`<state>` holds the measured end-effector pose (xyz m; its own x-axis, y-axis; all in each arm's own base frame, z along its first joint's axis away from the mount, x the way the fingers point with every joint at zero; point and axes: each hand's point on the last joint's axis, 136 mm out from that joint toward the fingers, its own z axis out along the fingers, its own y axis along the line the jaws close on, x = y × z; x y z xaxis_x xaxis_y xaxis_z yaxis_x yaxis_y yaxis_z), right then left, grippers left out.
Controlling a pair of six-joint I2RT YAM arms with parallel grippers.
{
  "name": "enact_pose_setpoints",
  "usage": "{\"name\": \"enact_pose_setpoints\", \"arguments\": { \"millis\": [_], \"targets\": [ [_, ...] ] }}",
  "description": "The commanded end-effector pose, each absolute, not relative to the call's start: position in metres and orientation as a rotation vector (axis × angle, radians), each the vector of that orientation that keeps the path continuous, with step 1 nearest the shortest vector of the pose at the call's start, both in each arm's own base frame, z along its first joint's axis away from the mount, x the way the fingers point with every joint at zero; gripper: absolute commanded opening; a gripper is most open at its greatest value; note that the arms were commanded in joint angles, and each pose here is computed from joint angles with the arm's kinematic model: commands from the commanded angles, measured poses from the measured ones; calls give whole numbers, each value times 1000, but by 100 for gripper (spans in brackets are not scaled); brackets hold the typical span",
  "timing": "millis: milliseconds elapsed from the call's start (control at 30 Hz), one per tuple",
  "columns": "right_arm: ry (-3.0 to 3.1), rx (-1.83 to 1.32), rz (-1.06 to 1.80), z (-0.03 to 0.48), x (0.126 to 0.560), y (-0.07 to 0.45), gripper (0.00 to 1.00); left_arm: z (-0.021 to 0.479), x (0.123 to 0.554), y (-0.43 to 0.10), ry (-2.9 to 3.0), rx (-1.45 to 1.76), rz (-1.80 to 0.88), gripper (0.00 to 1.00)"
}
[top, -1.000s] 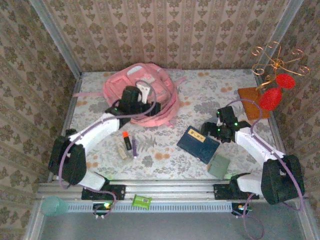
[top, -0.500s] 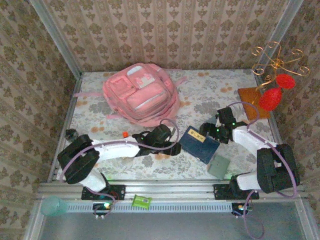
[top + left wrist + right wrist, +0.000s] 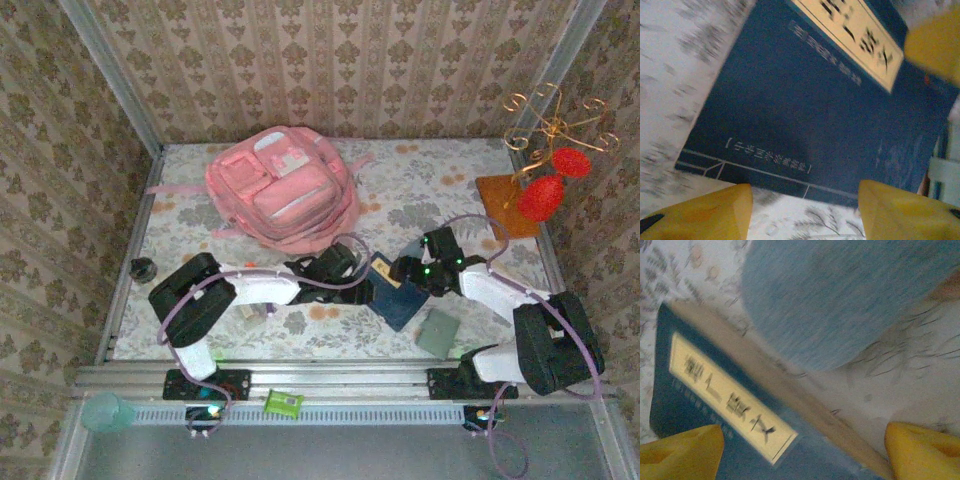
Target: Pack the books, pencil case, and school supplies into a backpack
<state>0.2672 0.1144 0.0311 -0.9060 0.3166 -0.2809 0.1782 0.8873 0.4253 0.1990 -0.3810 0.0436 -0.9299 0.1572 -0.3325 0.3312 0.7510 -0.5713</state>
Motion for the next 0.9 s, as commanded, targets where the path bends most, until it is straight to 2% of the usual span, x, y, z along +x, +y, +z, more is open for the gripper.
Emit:
{"name": "enact_pose_setpoints", "arguments": {
  "millis": [0, 100, 200, 300, 467, 700, 867],
  "targets": [
    [2703, 337, 755, 39, 258, 155, 80, 52, 232, -376, 2636, 339, -947, 59],
    [2699, 247, 839, 45, 252, 187, 76, 59, 256, -357, 2617, 303, -906, 59],
    [2700, 196, 803, 48, 251, 193, 72, 71, 267, -336, 2590, 284, -838, 60],
    [2712, 151, 633, 46, 258, 178, 69, 74, 258, -322, 2603, 299, -783, 62],
    [2733, 93, 567, 34, 271, 180, 67, 67, 241, -298, 2617, 242, -713, 64],
    [2767, 19, 530, 18, 280, 185, 62, 44, 220, -330, 2677, 290, -787, 62],
    [2736, -53, 719, 23, 270, 204, 54, 35, 217, -345, 2680, 280, -869, 56]
  ]
}}
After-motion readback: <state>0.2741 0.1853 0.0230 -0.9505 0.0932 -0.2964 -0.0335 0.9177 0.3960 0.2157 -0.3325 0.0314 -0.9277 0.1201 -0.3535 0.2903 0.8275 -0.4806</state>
